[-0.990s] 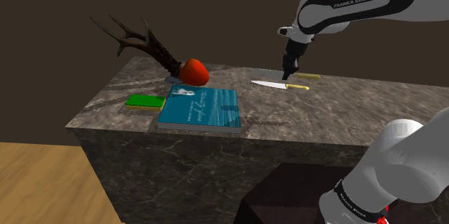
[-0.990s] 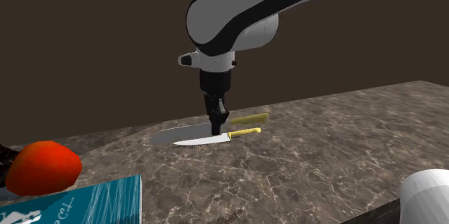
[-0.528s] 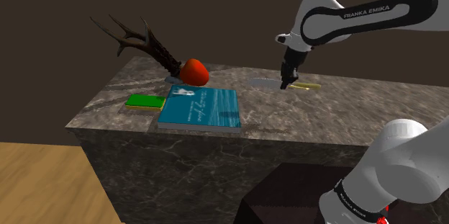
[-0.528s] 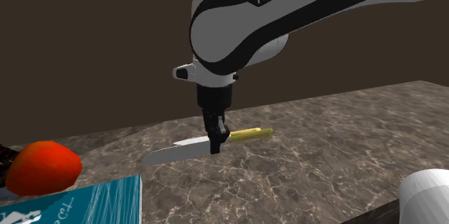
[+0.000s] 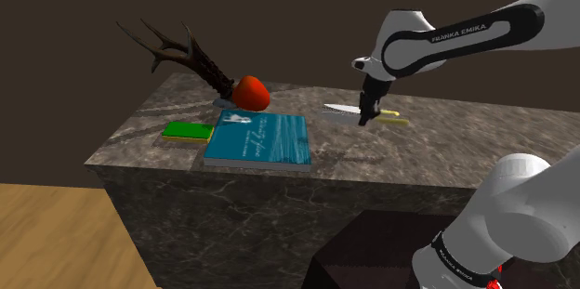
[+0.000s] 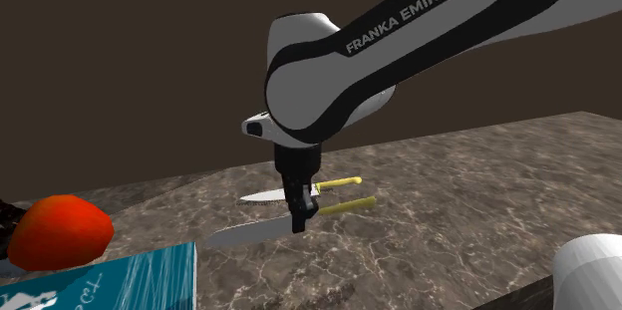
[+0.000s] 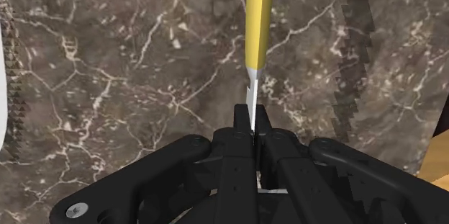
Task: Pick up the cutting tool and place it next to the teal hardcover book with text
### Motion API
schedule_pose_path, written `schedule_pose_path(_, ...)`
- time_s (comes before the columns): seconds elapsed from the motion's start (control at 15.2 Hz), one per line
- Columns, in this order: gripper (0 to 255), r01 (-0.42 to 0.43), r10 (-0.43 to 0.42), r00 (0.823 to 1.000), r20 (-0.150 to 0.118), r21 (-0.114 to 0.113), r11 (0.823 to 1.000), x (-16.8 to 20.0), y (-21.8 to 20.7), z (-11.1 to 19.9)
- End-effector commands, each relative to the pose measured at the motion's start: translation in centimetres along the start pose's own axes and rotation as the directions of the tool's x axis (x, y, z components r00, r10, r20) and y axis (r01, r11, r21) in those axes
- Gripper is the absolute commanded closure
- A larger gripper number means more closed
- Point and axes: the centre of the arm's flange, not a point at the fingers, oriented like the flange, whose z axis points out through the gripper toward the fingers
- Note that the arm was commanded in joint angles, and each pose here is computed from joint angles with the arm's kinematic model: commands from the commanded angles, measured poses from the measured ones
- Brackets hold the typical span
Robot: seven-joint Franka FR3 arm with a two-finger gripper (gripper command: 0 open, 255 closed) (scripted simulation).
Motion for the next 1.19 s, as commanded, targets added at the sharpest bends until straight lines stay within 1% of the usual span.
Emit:
schedule_pose_path(0.0,255,0.0,0.0,1.0,0.0,-0.001,1.0,-0.1,-0.1,1.1)
schedule_pose_path(0.46,255,0.0,0.0,1.0,0.0,-0.001,1.0,-0.1,-0.1,4.8)
schedule_pose_path(0.99,255,0.0,0.0,1.0,0.0,0.0,1.0,-0.1,-0.1,5.0)
schedule_pose_path(1.06,0,0.0,0.0,1.0,0.0,0.0,1.0,-0.1,-0.1,5.0)
schedule_pose_path(1.12,0,0.0,0.0,1.0,0.0,0.0,1.0,-0.1,-0.1,5.0)
